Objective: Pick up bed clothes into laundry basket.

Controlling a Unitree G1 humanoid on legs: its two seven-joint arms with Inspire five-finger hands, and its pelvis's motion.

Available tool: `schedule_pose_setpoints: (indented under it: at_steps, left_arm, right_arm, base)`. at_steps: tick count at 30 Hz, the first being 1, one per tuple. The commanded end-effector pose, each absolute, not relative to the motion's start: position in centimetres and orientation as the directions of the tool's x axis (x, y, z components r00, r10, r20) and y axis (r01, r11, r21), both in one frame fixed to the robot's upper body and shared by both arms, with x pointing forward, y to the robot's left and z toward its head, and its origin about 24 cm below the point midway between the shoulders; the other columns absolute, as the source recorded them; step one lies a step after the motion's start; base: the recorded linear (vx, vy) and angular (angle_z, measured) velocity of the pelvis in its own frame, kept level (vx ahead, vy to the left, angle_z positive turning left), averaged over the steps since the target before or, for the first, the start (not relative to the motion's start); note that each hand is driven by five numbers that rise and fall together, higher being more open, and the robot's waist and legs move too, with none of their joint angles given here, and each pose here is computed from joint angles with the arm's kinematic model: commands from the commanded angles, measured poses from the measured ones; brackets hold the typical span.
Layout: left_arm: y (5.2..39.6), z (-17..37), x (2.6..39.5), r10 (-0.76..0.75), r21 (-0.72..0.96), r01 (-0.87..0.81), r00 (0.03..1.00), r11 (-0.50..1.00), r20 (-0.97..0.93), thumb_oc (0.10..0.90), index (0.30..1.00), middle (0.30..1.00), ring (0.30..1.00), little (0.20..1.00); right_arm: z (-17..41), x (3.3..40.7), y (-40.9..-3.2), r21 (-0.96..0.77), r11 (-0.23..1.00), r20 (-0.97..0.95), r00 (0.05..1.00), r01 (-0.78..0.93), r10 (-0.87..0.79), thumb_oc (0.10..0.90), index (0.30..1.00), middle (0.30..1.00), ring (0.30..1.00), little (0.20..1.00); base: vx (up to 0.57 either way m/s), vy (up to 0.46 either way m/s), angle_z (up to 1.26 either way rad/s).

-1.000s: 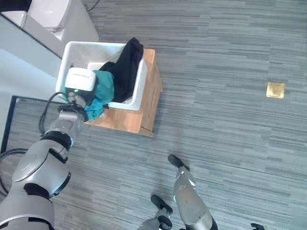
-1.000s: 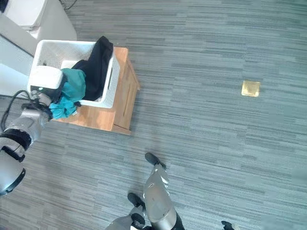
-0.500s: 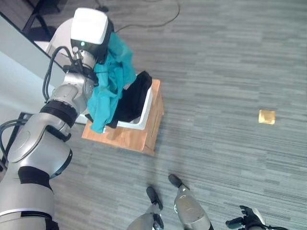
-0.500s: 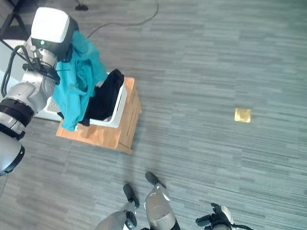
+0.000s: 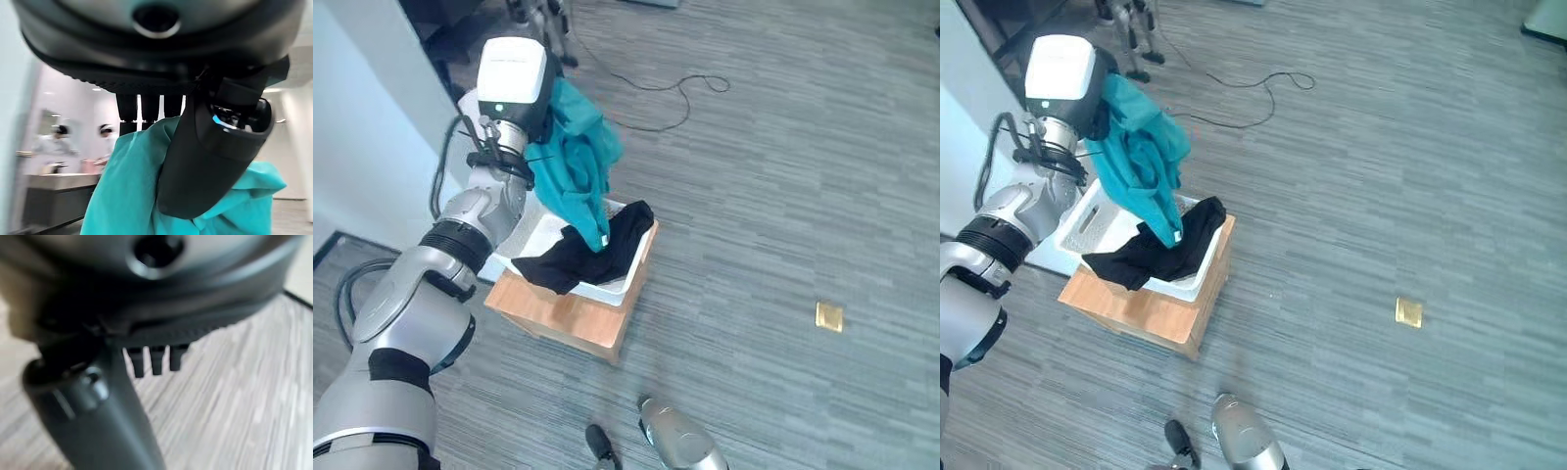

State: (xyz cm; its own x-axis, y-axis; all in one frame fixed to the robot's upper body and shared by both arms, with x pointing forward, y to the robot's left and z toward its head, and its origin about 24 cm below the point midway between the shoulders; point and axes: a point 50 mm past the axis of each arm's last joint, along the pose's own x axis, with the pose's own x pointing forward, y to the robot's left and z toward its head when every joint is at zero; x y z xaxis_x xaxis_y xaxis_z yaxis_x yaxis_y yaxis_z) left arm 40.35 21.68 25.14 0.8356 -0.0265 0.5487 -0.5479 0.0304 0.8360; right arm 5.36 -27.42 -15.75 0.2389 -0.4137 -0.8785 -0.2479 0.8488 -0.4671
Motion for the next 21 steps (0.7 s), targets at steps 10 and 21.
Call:
schedule_pose_setpoints:
  at_steps: [10, 21]
  left_arm:
    - [26.0, 23.6, 40.1, 0.154, 0.859, -0.511, 0.849, 0.001, 0.505, 0.400, 0.300, 0.300, 0.300, 0.300]
    - [23.4, 22.5, 40.6, 0.074, 0.866, -0.500, 0.864, 0.015, 0.497, 0.400, 0.300, 0.300, 0.300, 0.300]
  right_arm:
    - [-14.3, 2.7, -31.7, -0.577, 0.797, -0.817, 0.133, -0.181, -0.561, 0.800, 0.900, 0.900, 0.900, 0.900]
    - [-13.8, 3.7, -32.5, -0.604, 0.779, -0.797, 0.144, -0.170, -0.587, 0.800, 0.900, 0.900, 0.900, 0.900]
  base:
    - [-0.02, -0.120, 0.05]
    - [-0.01, -0.055, -0.16]
